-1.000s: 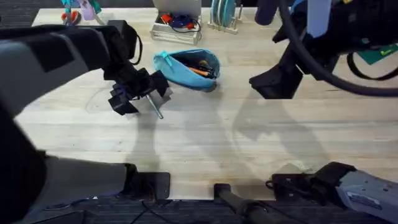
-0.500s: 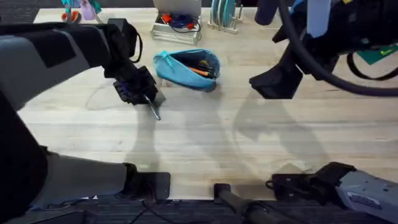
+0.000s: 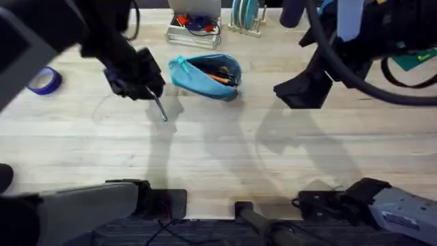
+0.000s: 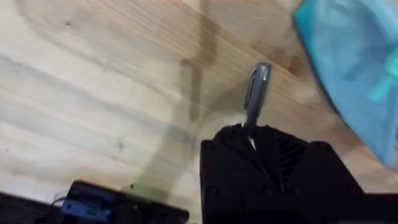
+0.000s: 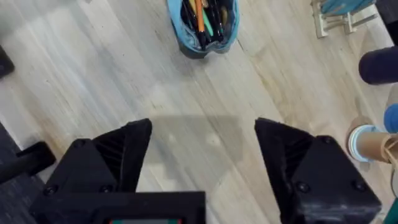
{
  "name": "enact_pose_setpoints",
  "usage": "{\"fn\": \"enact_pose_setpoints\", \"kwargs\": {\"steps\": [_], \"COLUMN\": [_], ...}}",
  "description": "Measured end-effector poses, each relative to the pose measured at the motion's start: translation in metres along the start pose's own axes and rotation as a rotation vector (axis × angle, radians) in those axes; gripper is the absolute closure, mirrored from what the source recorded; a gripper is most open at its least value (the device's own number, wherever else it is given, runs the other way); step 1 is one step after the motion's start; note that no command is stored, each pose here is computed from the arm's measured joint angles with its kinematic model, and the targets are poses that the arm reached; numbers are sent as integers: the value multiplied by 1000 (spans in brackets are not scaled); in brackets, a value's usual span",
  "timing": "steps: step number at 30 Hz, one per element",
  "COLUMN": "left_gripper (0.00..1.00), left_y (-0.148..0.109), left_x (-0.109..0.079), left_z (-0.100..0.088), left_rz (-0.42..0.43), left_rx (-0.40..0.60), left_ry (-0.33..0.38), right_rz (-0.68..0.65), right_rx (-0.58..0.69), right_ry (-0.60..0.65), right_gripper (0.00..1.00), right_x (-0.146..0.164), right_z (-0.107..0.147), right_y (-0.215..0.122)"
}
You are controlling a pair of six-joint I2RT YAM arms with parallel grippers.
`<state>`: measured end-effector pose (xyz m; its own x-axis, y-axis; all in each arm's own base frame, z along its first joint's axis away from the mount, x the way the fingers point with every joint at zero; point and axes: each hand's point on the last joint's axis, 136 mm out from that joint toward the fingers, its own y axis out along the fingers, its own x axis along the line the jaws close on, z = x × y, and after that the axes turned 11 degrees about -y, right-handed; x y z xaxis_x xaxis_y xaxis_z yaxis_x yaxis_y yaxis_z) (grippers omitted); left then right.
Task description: Unzip the bag, pick up the pens from the table one at a time and place them inside, then zip the bag closed.
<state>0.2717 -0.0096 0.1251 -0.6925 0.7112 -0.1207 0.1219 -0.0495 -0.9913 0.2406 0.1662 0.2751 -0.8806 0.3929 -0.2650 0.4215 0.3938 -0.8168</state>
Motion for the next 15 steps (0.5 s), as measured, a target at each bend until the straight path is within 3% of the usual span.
{"fn": "enact_pose_setpoints", "kwargs": {"steps": [6, 10, 13, 15], "left_gripper": [960, 959, 958, 957], "left_y": [-40, -52, -55, -55], "left_x": [-1, -17, -30, -35], "left_z": [4, 9, 12, 13], "left_rz": [2, 49, 102, 123], "left_rx": [1, 3, 17, 31], "left_ry": [3, 4, -42, -115], "right_rz": [0, 0, 0, 0], "right_rx": [0, 0, 0, 0], "right_ry": [0, 0, 0, 0], "right_gripper": [3, 3, 3, 3], "right_x": [0, 0, 0, 0], "right_z": [0, 0, 0, 0], "right_y": [0, 0, 0, 0]}}
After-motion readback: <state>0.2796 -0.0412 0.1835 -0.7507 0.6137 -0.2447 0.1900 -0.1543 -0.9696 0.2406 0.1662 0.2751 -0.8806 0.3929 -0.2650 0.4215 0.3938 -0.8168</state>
